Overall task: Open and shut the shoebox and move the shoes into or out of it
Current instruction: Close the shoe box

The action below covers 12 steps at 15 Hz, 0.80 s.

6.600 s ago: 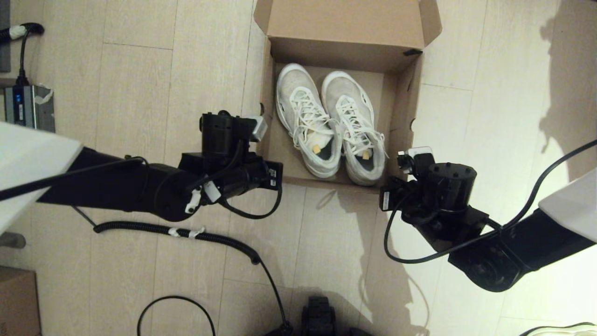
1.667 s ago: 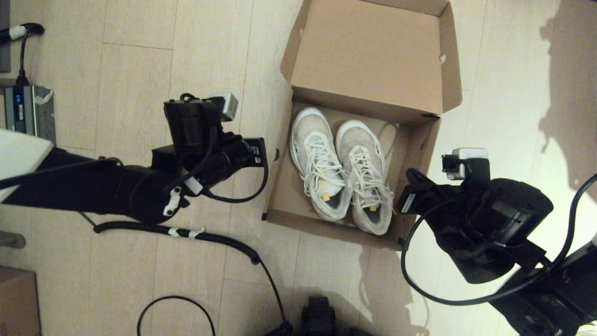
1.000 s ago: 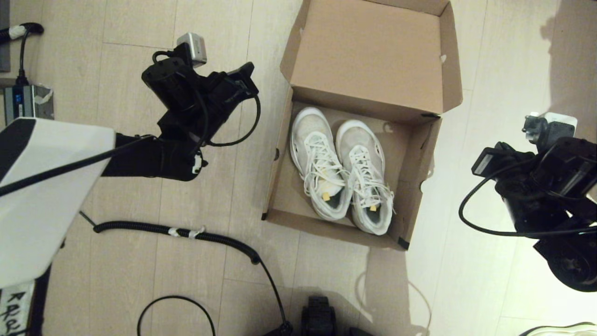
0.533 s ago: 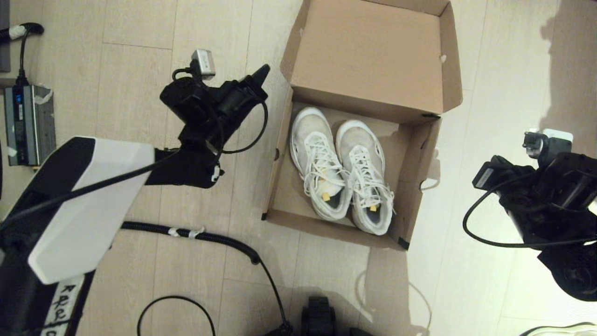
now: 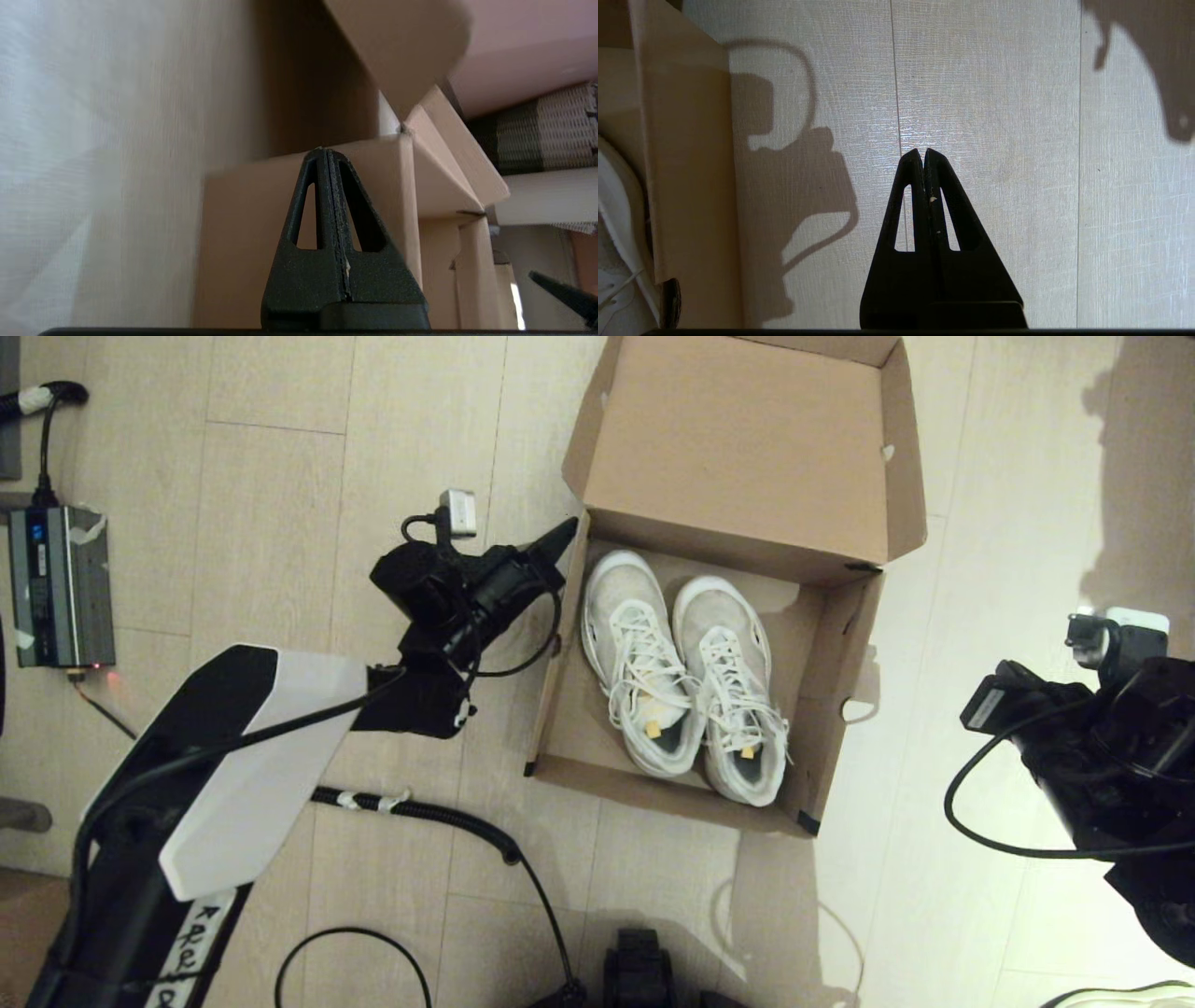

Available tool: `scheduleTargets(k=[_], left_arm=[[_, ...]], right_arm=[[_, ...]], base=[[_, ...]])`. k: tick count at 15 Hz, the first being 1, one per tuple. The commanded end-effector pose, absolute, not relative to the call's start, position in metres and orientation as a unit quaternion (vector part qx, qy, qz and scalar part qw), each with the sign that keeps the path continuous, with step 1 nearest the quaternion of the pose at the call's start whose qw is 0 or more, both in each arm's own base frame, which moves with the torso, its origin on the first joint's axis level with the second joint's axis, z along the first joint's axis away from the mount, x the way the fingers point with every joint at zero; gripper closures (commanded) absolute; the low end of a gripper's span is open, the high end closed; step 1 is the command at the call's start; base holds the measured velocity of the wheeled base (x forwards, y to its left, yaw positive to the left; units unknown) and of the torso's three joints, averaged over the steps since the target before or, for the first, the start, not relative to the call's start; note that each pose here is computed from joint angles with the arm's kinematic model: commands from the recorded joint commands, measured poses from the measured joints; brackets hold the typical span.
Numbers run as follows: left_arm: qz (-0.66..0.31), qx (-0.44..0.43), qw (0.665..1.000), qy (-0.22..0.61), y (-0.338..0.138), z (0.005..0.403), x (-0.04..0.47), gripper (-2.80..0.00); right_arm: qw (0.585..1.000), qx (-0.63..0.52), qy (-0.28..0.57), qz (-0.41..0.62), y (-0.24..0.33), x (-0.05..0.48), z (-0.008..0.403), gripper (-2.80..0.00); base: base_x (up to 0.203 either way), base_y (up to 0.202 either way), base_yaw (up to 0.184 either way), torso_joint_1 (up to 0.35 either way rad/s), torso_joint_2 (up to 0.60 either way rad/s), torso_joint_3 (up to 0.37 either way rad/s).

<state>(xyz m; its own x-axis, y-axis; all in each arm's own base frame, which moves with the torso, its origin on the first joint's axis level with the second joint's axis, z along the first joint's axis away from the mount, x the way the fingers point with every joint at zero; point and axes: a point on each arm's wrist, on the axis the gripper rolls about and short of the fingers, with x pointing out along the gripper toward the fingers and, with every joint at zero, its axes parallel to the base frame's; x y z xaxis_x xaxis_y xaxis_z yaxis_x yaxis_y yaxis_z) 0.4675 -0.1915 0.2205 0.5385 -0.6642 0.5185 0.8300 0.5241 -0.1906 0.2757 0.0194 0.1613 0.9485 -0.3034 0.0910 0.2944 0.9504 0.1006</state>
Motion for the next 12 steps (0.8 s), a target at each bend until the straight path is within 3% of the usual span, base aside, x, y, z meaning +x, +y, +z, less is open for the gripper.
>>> scheduleTargets(k=[1,6,12], left_arm=[[-0.443,-0.214,0.85,-0.19,-0.195,0.214,0.469,0.0],[-0.433,-0.208,0.86,-0.171,-0.188,0.208,0.463,0.0],[-0.438,-0.188,0.876,-0.07,-0.168,0.147,0.411,0.0]], right_arm=[[0.986,0.044,-0.058,-0.149,0.019,0.269,0.164,0.0],[0.987,0.042,-0.047,-0.148,0.018,0.271,0.158,0.0],[0.979,0.038,-0.047,-0.193,-0.021,0.315,0.146,0.0]], base=[[0.0,0.0,0.0,0.0,0.0,0.0],[0.0,0.0,0.0,0.0,0.0,0.0],[0.0,0.0,0.0,0.0,0.0,0.0]])
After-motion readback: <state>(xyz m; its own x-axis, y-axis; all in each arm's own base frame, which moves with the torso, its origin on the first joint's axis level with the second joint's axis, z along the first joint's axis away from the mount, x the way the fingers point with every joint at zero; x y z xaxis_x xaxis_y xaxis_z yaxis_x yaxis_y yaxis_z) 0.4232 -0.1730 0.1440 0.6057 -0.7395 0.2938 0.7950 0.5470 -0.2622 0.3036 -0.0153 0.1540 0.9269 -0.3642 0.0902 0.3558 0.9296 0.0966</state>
